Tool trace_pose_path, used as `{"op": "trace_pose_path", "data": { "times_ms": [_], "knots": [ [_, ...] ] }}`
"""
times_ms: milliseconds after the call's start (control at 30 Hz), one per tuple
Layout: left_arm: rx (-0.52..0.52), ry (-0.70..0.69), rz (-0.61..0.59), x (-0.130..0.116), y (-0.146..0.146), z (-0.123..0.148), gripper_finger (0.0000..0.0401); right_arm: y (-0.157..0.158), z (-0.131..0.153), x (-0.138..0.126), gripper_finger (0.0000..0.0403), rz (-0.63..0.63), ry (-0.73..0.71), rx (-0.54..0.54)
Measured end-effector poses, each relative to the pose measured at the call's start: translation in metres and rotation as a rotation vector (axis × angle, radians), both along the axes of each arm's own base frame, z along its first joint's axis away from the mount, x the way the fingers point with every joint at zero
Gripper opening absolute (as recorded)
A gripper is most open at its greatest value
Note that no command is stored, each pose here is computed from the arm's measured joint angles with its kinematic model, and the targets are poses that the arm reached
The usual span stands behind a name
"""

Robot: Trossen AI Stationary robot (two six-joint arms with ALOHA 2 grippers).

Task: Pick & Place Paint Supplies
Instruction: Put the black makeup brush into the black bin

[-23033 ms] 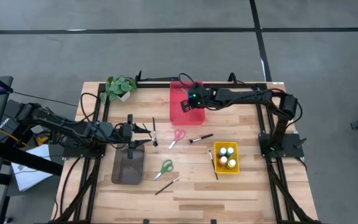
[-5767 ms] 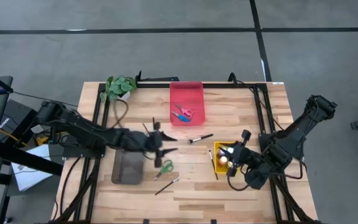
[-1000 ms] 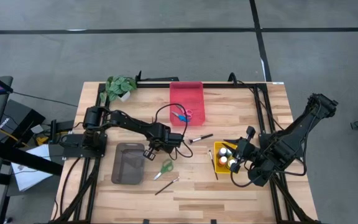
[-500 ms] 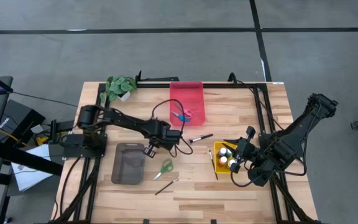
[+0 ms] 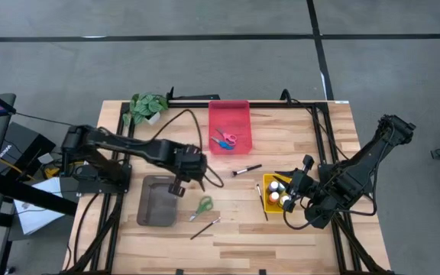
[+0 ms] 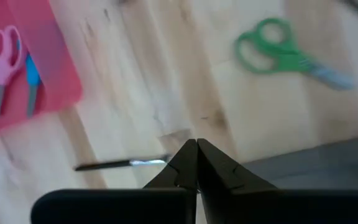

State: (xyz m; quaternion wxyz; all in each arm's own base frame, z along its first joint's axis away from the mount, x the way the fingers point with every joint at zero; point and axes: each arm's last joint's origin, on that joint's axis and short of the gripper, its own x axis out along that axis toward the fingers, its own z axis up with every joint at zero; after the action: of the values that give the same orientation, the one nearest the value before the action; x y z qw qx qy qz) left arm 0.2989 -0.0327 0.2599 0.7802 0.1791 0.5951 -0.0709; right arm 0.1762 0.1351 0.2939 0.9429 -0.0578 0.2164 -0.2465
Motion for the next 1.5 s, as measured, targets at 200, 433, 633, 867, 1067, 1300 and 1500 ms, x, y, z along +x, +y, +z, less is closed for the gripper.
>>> {"op": "trace_pose_path", "data": {
  "times_ms": [200, 433, 633, 867, 1067, 1300, 1500],
  "knots": [
    [-0.050, 0.018, 0.043, -0.022, -0.032, 0.012, 0.0000, 0.000, 0.000, 0.000, 0.0056, 0.000, 0.000, -0.001],
    [-0.128, 0.030, 0.065, -0.036, -0.079, 0.010, 0.0000, 0.000, 0.000, 0.000, 0.0056, -0.001, -0.001, -0.001],
    [-0.211, 0.009, 0.124, -0.048, -0.111, 0.011, 0.0000, 0.000, 0.000, 0.000, 0.0056, -0.002, -0.005, 0.004],
    [-0.254, -0.015, 0.229, -0.057, -0.131, 0.011, 0.0000, 0.001, 0.000, 0.001, 0.0056, -0.001, -0.010, 0.010],
    [-0.202, -0.011, 0.273, -0.061, -0.128, -0.003, 0.0000, 0.001, 0.001, 0.001, 0.0056, -0.001, -0.012, 0.012],
    [-0.118, 0.080, 0.295, -0.074, -0.117, -0.038, 0.0000, 0.001, 0.001, 0.001, 0.0056, 0.000, -0.015, 0.015],
    [-0.127, 0.111, 0.294, -0.079, -0.114, -0.057, 0.0000, 0.001, 0.001, 0.001, 0.0056, 0.000, -0.016, 0.016]
  ]
}}
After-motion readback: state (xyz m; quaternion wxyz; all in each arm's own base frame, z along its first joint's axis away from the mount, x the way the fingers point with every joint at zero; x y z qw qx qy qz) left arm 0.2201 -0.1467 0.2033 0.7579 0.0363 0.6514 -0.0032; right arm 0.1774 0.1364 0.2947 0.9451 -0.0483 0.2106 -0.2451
